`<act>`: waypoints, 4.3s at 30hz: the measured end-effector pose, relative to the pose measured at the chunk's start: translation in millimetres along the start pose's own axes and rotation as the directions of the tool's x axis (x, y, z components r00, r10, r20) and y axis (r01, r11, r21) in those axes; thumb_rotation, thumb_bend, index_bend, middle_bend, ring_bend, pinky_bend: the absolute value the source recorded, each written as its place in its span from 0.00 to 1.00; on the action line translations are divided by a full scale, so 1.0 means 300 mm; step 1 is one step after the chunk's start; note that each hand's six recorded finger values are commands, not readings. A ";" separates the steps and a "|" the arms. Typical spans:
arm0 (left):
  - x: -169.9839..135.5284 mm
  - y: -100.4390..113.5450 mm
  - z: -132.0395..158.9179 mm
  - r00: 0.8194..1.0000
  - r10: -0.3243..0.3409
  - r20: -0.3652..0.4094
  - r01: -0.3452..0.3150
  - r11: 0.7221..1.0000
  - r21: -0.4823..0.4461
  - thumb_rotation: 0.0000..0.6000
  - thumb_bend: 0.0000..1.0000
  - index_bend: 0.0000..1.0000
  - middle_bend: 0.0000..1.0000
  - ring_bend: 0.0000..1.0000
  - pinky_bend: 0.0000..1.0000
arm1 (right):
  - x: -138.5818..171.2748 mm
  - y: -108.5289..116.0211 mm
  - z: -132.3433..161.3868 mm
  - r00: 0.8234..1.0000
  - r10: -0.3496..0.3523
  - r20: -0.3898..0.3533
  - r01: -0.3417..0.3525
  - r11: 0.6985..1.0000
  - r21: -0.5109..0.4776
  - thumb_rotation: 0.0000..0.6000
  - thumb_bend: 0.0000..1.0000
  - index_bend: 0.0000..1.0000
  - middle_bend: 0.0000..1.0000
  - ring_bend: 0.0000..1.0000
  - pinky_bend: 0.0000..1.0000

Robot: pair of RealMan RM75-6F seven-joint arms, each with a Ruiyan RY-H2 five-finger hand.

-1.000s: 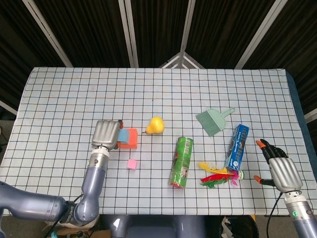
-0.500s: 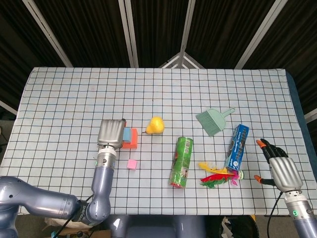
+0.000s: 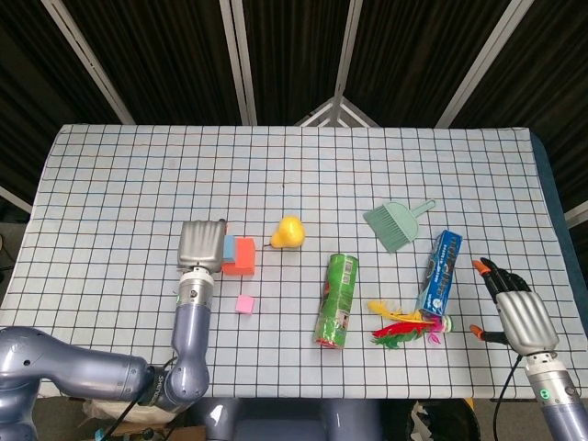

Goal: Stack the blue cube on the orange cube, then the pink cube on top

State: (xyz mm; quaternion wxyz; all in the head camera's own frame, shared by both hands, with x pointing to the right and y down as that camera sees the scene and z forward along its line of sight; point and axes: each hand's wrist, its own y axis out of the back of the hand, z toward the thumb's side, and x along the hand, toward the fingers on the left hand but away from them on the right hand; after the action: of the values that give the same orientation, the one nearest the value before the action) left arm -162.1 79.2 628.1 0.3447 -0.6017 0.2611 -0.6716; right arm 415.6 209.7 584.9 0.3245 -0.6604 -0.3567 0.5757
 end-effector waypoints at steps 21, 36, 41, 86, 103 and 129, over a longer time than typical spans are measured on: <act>0.016 -0.008 0.031 1.000 0.008 0.011 -0.008 1.000 0.002 1.00 0.36 0.47 0.91 0.80 0.74 | -0.006 -0.005 -0.001 1.000 0.005 0.008 -0.005 1.000 0.007 1.00 0.19 0.06 0.09 0.16 0.19; 0.018 -0.025 0.054 1.000 0.001 0.021 -0.001 1.000 0.013 1.00 0.36 0.45 0.91 0.80 0.74 | -0.005 -0.001 -0.007 1.000 0.003 0.013 -0.003 1.000 0.004 1.00 0.19 0.06 0.09 0.16 0.19; 0.016 -0.032 0.061 1.000 -0.001 0.026 0.001 1.000 0.023 1.00 0.32 0.41 0.91 0.80 0.74 | -0.005 -0.003 -0.005 1.000 0.005 0.010 -0.005 1.000 0.004 1.00 0.19 0.06 0.09 0.16 0.19; -0.285 0.042 -0.175 0.980 -0.058 0.189 0.068 0.997 -0.047 1.00 0.27 0.30 0.90 0.79 0.73 | 0.005 0.003 0.003 1.000 0.003 0.017 -0.003 1.000 0.002 1.00 0.19 0.06 0.09 0.16 0.19; -0.281 -0.141 -0.062 0.966 -0.130 0.223 0.119 0.991 0.066 1.00 0.27 0.34 0.91 0.80 0.74 | 0.005 0.003 0.000 1.000 0.006 0.019 -0.006 1.000 -0.003 1.00 0.19 0.06 0.09 0.16 0.19; -0.210 -0.296 0.119 0.952 -0.174 0.254 0.139 0.979 0.147 1.00 0.27 0.33 0.91 0.80 0.74 | 0.006 0.006 -0.018 0.999 0.011 0.036 -0.010 1.000 -0.014 1.00 0.19 0.06 0.09 0.16 0.19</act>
State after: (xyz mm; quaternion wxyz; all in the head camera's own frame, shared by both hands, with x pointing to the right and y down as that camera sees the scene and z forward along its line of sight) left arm -137.7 186.0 661.7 0.3597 -0.6817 0.1207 -0.6255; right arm 421.3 210.1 583.2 0.3106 -0.6540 -0.3629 0.5866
